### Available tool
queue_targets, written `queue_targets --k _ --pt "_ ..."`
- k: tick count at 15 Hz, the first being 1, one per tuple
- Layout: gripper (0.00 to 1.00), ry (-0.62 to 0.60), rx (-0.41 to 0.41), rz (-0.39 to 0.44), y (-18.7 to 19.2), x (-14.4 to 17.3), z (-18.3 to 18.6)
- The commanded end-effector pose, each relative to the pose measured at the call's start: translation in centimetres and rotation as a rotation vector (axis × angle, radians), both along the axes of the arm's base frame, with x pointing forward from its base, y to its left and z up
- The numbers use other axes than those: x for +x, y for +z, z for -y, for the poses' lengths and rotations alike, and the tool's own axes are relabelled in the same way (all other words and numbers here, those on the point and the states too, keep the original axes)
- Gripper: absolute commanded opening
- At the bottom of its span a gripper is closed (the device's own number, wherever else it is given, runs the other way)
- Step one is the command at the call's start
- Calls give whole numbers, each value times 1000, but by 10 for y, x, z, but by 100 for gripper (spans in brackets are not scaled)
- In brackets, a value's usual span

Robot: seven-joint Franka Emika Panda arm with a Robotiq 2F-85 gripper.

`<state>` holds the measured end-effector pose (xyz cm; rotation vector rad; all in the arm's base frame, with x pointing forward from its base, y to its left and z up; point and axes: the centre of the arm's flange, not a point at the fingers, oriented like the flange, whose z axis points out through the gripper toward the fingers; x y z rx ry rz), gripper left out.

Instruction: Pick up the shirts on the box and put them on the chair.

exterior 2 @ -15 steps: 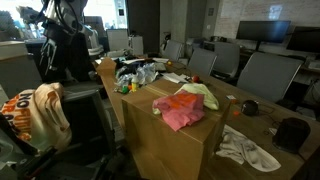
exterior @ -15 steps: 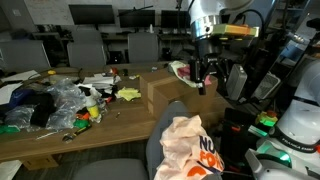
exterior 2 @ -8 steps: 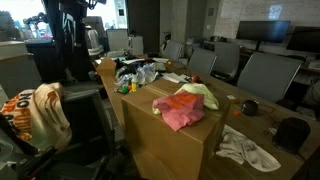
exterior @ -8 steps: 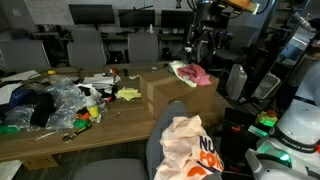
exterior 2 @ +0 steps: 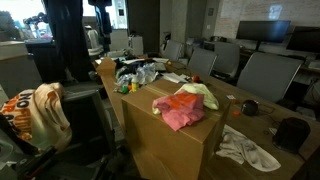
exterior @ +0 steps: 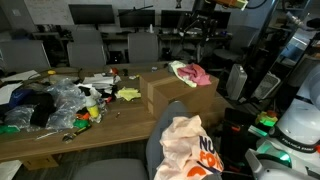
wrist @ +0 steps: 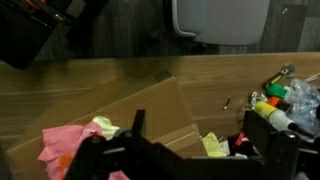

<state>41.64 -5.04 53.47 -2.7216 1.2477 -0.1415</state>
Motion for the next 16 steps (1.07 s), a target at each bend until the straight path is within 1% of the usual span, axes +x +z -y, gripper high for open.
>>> queue_targets --k 1,6,9,12,16 --pt "100 -172 -106 6 9 18 27" --pt "100 -346 -234 -45 5 33 61" --pt "100 -398 -274 -66 1 46 73" --pt "100 -429 -275 -95 -12 59 85" --pt "100 -464 -252 -147 -40 66 109"
